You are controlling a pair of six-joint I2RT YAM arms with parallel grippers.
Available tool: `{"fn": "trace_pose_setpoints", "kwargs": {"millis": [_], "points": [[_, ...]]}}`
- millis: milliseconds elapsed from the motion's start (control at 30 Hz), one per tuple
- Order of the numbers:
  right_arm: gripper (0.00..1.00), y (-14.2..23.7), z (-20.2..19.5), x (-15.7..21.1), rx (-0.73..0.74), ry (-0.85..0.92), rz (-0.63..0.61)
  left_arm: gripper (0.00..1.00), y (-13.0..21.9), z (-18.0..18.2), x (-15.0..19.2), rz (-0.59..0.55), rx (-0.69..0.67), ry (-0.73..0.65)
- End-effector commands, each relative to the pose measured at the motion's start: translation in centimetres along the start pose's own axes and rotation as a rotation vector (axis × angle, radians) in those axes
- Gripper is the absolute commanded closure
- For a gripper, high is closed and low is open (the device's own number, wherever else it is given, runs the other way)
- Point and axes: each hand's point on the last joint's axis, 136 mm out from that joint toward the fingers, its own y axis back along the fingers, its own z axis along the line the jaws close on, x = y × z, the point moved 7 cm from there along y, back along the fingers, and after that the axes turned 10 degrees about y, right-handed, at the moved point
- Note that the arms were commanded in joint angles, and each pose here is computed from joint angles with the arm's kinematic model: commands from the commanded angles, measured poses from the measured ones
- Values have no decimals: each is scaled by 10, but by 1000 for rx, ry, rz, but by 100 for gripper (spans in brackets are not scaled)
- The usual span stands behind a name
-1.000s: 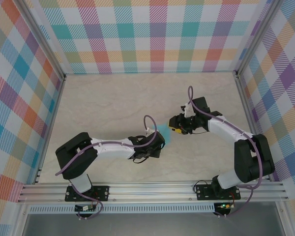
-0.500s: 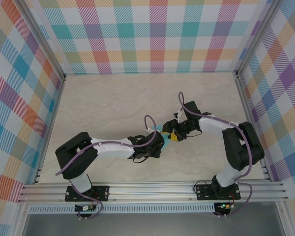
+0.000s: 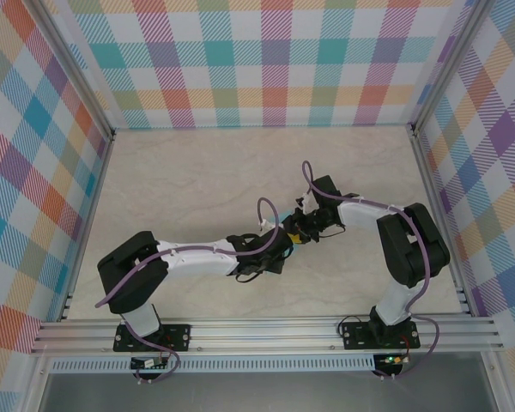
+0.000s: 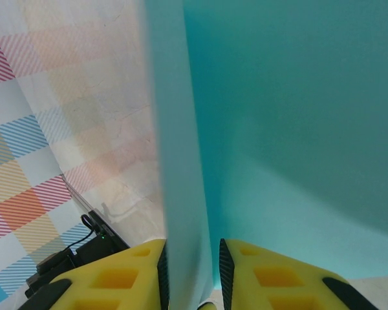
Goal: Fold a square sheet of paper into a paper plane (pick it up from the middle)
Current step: Fourth fold the wing at the center of the table.
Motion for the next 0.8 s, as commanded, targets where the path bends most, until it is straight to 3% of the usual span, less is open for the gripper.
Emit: {"fn": "trace_pose_setpoints", "kwargs": {"millis": [0,400,767], "points": [[73,-2,4,-2,-17,10,11,74,0,4,4,-5,-91,-20],[78,-2,-2,3,26,-4,18,66,0,2,14,-16,-124,-22],[85,-1,-8,6,69,-20,18,53,20,-4,9,-72,43,16]]}}
